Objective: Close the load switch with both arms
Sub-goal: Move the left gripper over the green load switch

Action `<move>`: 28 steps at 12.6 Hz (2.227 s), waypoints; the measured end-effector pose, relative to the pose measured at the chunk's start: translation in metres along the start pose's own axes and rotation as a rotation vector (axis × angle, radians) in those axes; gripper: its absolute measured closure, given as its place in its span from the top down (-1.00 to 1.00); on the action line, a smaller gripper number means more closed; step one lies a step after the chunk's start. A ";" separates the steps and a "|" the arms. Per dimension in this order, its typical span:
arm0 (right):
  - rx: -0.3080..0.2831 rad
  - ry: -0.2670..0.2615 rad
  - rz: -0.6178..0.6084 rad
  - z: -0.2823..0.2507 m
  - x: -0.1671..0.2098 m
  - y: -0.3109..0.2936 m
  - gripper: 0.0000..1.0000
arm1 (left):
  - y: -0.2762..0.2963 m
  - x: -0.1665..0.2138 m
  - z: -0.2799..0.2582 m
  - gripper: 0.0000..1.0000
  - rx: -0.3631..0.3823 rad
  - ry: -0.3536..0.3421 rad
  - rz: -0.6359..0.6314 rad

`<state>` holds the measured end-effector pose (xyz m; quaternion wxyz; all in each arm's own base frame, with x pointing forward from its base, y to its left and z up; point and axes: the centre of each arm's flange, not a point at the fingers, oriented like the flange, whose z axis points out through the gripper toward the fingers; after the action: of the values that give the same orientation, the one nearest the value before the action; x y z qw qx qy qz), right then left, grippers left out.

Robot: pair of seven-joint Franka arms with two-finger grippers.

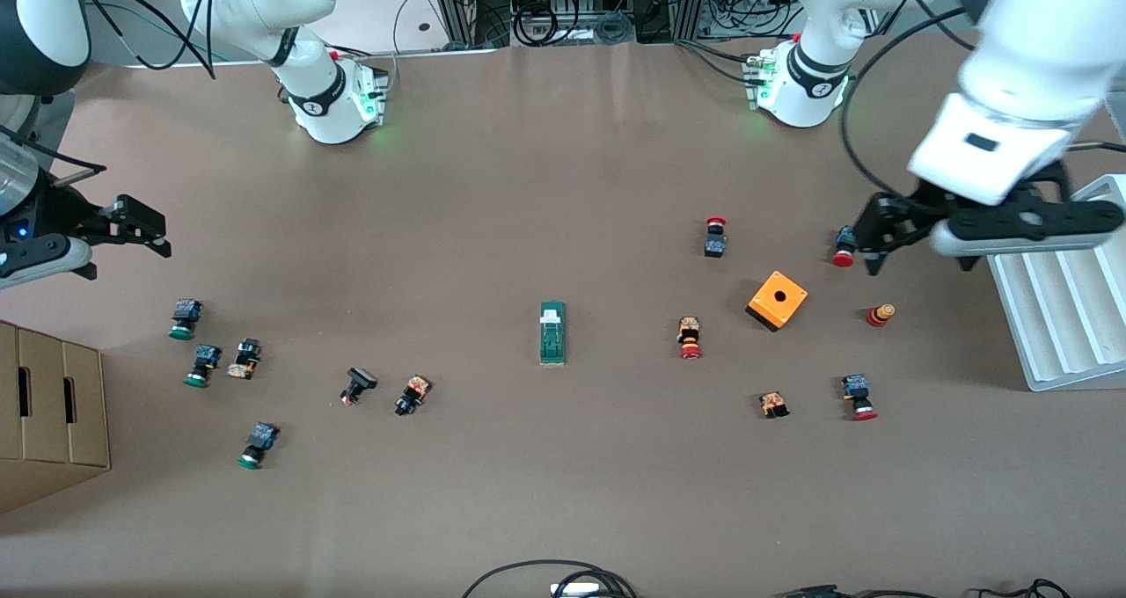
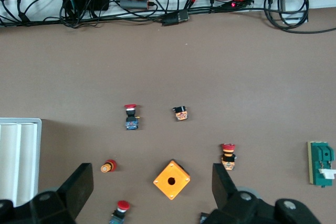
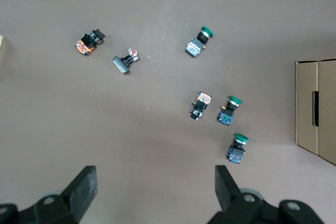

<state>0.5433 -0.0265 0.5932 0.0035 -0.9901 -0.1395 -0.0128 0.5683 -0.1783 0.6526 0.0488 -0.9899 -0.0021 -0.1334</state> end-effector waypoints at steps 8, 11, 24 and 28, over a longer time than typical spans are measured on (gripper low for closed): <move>0.000 0.001 0.001 -0.001 0.000 0.001 1.00 | 0.159 -0.069 0.018 1.00 0.058 0.151 -0.110; -0.001 0.002 0.002 -0.001 0.000 0.001 1.00 | 0.225 -0.111 0.023 1.00 0.040 0.208 -0.135; -0.002 0.005 0.004 -0.002 -0.001 0.003 1.00 | 0.383 -0.252 0.173 1.00 0.046 0.560 -0.237; -0.001 -0.005 -0.003 0.003 0.002 0.003 1.00 | 0.402 -0.275 0.224 1.00 0.011 0.654 -0.272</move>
<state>0.5459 -0.0287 0.5904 0.0027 -0.9900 -0.1407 -0.0104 0.3687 -0.5546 0.3262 0.0341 -0.8851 -0.1187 -0.4487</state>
